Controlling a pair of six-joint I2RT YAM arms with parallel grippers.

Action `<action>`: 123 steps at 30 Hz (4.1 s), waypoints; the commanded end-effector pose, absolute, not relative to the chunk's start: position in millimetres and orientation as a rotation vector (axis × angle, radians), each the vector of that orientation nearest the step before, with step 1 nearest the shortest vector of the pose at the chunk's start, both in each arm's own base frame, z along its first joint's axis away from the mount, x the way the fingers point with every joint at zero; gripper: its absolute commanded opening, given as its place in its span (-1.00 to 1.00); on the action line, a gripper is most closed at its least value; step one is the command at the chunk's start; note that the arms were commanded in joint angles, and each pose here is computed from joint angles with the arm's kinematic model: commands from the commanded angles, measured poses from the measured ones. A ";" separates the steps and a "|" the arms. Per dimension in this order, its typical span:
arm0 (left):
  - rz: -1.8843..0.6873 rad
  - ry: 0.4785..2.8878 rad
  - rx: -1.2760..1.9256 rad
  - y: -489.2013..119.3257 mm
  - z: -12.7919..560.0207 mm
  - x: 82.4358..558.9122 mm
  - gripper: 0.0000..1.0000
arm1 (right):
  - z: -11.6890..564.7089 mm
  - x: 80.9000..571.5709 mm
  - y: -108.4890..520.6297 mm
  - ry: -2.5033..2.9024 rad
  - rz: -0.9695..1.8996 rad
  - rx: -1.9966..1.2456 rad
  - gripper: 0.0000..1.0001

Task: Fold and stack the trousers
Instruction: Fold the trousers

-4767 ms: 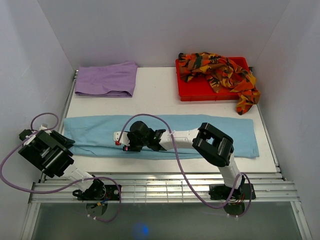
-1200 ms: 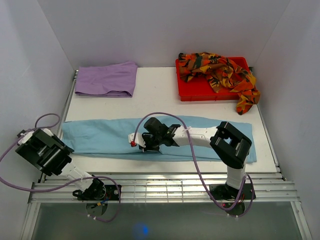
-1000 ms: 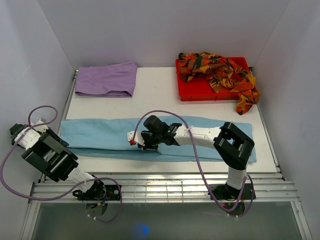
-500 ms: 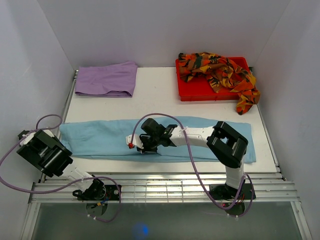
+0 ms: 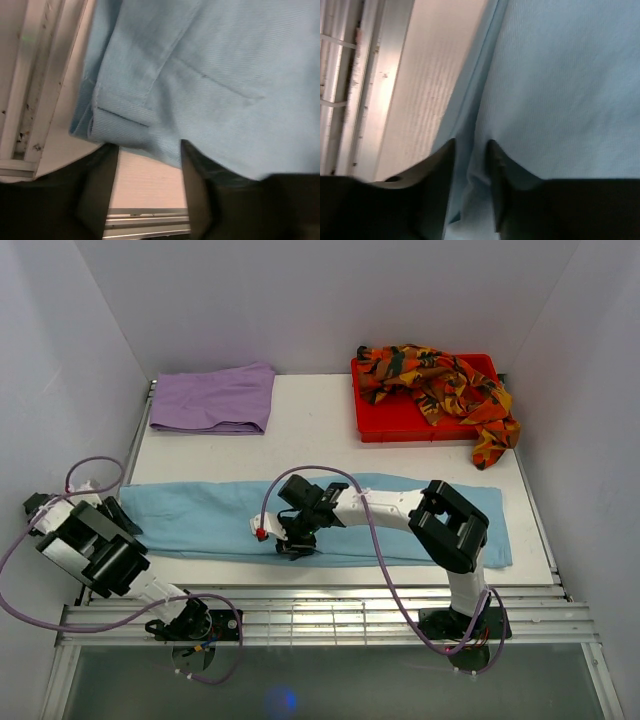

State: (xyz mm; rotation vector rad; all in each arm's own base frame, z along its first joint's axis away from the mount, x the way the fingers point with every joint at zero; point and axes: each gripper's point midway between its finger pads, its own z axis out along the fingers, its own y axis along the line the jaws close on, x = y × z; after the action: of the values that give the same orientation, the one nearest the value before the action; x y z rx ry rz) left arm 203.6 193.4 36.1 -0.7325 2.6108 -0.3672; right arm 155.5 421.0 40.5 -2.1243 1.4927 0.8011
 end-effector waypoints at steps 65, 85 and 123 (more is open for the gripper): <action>-0.647 1.887 1.678 -112.9 48.1 177.7 -0.04 | 62.0 183.8 289.7 1.788 0.543 -1.823 -0.84; -0.611 1.865 1.650 -114.8 68.6 187.5 -1.00 | 84.2 180.3 290.0 1.751 0.610 -1.824 -0.85; -0.658 1.913 1.463 -125.9 145.3 217.0 -0.03 | 126.1 164.9 316.1 1.618 0.842 -1.909 0.40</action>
State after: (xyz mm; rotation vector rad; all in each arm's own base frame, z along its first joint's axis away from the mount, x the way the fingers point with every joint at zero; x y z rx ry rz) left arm 190.0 -107.2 96.1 1.6586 1.9829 -0.6421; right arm 147.3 288.3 65.8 -2.0535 1.7118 0.8022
